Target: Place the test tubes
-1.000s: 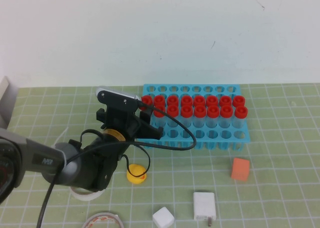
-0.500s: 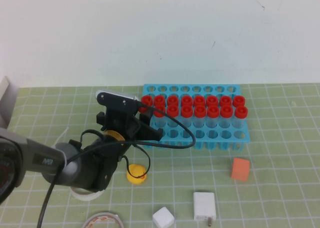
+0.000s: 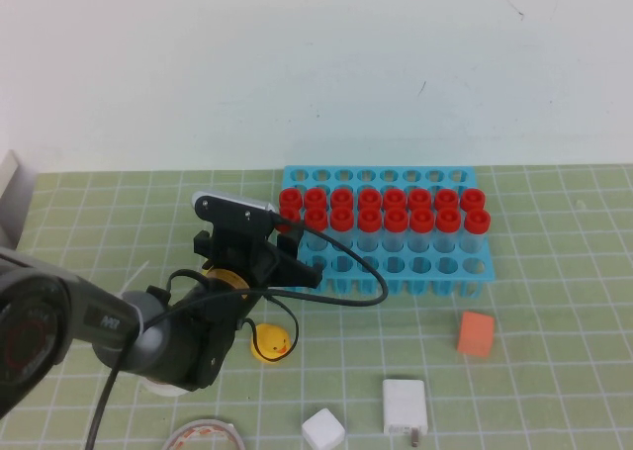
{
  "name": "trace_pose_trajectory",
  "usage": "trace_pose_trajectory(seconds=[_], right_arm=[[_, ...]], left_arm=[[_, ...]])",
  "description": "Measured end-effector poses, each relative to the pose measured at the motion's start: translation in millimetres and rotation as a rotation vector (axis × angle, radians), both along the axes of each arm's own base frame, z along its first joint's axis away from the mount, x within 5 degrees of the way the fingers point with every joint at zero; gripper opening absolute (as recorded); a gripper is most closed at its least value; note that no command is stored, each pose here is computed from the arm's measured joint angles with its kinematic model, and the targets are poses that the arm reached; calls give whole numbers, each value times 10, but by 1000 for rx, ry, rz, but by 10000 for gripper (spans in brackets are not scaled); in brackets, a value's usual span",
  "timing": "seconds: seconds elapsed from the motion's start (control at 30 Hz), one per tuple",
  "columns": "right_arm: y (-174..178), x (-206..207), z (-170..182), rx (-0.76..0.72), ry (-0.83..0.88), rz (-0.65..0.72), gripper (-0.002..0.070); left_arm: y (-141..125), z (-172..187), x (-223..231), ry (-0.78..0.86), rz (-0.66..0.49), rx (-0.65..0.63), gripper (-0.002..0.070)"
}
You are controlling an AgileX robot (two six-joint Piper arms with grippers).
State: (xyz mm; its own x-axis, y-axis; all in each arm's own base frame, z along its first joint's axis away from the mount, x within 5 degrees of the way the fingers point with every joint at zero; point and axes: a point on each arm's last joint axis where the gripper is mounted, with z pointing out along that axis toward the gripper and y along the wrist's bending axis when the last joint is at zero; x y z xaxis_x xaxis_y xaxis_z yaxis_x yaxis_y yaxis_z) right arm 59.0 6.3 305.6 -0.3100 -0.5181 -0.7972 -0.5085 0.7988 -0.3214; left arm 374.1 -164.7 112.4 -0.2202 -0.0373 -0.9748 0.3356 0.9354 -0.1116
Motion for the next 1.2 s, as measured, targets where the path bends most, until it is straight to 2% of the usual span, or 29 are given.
trace_pose_trajectory(seconds=[0.07,0.23,0.3,0.4,0.47,0.53,0.77,0.83,0.97,1.2], right_arm=[[0,0,0,0,0,0,-1],[0,0,0,0,0,0,-1],[0,0,0,0,0,0,-1],[0,0,0,0,0,0,-1],[0,0,0,0,0,0,-1],[1,0,0,0,0,2,-1],[1,0,0,0,0,2,-1],[1,0,0,0,0,2,-1],[1,0,0,0,0,2,-1],[1,0,0,0,0,2,-1]], left_arm=[[0,0,0,0,0,0,283],[-15,-1,-8,5,-21,14,490],[-32,61,-17,-3,-45,24,521],[-38,272,-39,-43,-63,21,515],[-9,444,-90,-80,-59,19,488],[44,659,-164,-125,-40,15,429],[293,1495,-649,-347,-15,92,92],[361,1719,-802,-384,-14,112,43],[493,2109,-1117,-384,-29,137,8],[726,2619,-1660,-444,-34,113,1]])
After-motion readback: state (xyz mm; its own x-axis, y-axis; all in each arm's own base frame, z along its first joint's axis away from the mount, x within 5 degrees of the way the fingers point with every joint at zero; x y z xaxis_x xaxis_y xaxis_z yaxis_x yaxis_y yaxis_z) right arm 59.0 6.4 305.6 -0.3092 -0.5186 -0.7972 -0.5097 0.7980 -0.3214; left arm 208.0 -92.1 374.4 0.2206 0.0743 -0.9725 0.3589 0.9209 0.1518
